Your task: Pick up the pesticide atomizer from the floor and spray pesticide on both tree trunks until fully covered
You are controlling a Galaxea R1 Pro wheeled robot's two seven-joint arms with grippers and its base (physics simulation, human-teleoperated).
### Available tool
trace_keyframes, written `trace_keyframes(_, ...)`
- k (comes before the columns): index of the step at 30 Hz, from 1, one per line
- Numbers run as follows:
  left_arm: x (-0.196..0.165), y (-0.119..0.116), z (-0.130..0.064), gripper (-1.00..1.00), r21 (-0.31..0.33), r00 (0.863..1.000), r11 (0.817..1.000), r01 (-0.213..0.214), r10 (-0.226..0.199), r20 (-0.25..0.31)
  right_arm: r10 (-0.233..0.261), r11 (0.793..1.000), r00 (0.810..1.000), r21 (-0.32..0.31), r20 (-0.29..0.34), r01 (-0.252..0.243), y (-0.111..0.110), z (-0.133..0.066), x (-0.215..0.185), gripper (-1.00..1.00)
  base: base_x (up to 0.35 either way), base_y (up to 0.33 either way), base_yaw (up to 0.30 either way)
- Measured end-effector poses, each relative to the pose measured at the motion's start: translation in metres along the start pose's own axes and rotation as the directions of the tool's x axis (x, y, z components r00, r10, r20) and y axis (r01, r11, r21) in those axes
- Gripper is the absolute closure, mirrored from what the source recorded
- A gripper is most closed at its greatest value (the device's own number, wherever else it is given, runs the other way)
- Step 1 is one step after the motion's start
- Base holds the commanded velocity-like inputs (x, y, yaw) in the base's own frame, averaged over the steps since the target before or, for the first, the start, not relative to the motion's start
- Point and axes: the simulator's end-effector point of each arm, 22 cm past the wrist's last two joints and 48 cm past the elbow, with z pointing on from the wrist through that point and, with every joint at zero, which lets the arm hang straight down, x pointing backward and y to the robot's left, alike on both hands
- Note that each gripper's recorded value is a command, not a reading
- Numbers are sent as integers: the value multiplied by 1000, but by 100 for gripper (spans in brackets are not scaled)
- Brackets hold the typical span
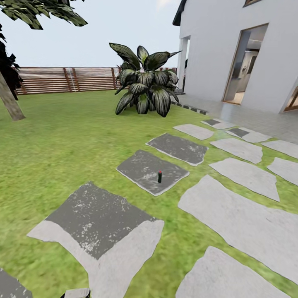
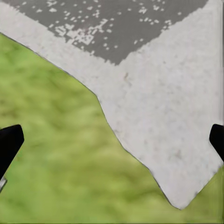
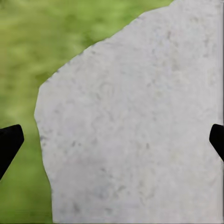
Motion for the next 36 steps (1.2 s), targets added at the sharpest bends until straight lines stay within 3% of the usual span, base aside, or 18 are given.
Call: trace_keyframes(36, 0, -1, 0, -100, 1, 1000, 1000, 1, -1, 0, -3, 1000, 1000, 2, -2, 3, -2, 0, 1, -100, 288, -149, 0)
